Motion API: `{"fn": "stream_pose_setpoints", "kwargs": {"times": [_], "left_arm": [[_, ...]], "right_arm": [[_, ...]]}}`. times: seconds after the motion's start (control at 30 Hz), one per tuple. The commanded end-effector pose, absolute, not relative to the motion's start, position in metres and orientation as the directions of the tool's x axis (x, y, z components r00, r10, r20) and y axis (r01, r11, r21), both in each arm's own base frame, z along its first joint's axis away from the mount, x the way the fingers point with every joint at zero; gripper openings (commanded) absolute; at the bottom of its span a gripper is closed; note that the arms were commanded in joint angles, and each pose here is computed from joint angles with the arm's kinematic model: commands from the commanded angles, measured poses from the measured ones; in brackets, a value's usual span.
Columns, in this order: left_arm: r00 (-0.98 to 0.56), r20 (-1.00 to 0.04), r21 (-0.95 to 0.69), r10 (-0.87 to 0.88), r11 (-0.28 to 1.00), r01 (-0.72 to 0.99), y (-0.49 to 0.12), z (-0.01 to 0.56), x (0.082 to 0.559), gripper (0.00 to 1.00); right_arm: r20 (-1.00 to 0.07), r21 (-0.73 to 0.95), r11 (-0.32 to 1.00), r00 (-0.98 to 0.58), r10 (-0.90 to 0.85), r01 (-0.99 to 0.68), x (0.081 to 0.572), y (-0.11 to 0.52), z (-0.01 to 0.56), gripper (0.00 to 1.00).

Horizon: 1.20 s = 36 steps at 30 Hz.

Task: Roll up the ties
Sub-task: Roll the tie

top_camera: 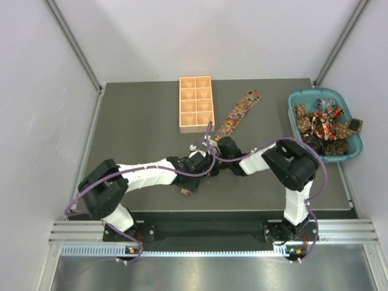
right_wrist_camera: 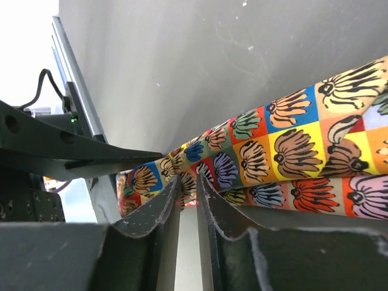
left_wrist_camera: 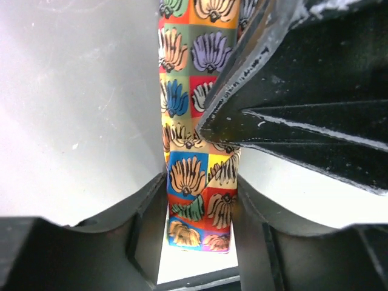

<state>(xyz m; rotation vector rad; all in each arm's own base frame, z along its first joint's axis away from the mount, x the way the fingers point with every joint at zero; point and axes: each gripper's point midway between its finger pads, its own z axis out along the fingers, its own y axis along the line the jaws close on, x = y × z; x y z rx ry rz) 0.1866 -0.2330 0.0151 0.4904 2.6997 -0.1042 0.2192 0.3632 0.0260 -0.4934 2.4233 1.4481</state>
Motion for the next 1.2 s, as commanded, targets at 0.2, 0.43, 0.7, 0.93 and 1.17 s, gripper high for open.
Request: {"fn": "stream_pose_setpoints", "kwargs": {"times": [0.2, 0.43, 0.7, 0.93, 1.17], "left_arm": [[-0.921, -0.174, 0.143, 0.35, 0.934, 0.328, -0.186, -0.013, 0.154, 0.5], [-0.903, -0.232, 0.116, 0.363, 0.932, 0.345, -0.197, -0.003, 0.165, 0.61], [-0.879, -0.299, 0.052, 0.372, 0.926, 0.374, -0.22, 0.01, 0.18, 0.57], [-0.859, -0.313, 0.007, 0.406, 0.905, 0.425, -0.227, 0.013, 0.182, 0.6], [-0.841, -0.332, -0.019, 0.426, 0.889, 0.458, -0.236, 0.01, 0.187, 0.68]], "right_arm": [[-0.494, 0.758, 0.369, -0.843, -0.214, -0.538, 0.208, 0.382, 0.042, 0.23], [-0.493, 0.76, 0.363, -0.842, -0.219, -0.539, 0.208, 0.383, 0.042, 0.19], [-0.498, 0.758, 0.357, -0.838, -0.223, -0.546, 0.207, 0.383, 0.044, 0.18], [-0.495, 0.758, 0.361, -0.839, -0.224, -0.544, 0.207, 0.384, 0.043, 0.18], [-0.491, 0.761, 0.359, -0.841, -0.227, -0.541, 0.207, 0.384, 0.042, 0.18]]}}
